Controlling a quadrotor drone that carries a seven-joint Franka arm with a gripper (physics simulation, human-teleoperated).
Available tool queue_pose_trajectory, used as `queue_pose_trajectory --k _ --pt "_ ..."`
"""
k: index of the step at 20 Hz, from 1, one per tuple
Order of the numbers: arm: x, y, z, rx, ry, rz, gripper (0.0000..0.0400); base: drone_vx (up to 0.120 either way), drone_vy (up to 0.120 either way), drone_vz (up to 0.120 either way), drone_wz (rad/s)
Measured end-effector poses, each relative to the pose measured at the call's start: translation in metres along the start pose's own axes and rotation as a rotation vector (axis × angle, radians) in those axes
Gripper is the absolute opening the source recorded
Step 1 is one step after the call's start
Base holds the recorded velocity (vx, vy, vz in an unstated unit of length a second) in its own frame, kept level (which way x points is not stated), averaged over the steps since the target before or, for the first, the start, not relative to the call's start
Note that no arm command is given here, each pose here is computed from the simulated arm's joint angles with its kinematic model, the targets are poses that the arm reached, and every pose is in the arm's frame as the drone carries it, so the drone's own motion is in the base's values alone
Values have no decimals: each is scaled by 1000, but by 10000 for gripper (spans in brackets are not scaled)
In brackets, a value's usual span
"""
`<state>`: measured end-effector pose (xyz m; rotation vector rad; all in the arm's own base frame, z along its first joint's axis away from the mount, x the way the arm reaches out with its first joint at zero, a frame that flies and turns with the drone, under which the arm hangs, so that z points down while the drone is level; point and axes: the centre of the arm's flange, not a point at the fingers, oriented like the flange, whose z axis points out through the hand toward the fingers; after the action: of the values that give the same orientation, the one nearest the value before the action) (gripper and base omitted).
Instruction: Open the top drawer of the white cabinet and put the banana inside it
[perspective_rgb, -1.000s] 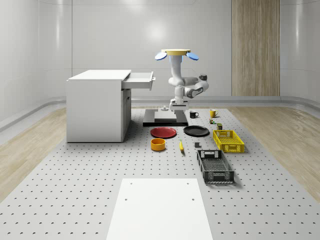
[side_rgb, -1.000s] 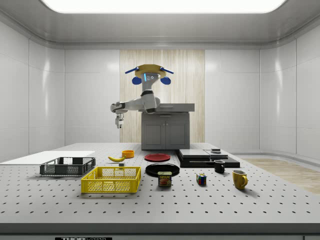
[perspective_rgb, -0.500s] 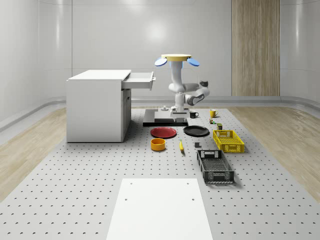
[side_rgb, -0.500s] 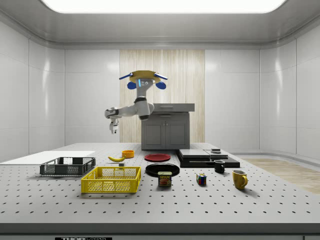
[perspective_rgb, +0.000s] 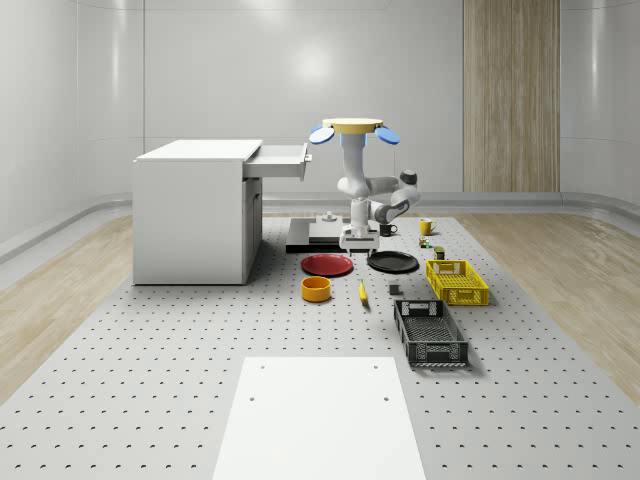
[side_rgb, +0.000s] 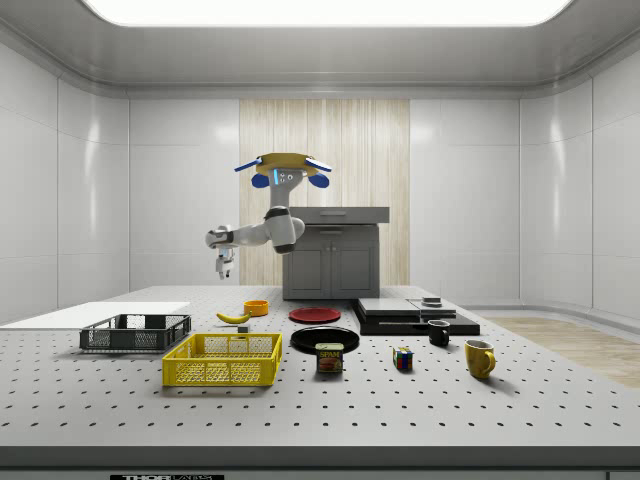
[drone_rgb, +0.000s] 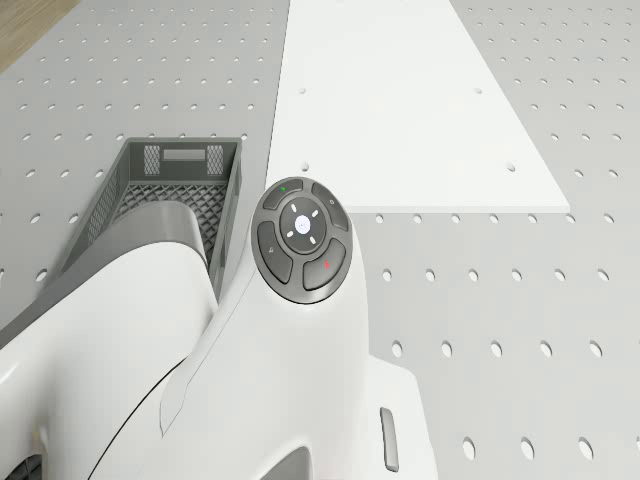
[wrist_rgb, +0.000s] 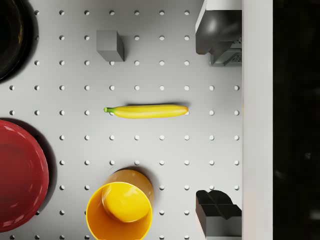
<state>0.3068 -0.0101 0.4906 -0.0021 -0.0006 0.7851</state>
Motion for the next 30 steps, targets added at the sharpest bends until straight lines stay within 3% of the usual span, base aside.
queue_pose_trajectory --k 6,11,15,30 --pt "0 0 0 0 0 0 400 -7 0 -120 0" --pt "0 0 0 0 0 0 400 -112 0 -120 0" --pt "0 0 0 0 0 0 400 0 100 -120 0" --pt "0 0 0 0 0 0 400 0 0 -117 0"
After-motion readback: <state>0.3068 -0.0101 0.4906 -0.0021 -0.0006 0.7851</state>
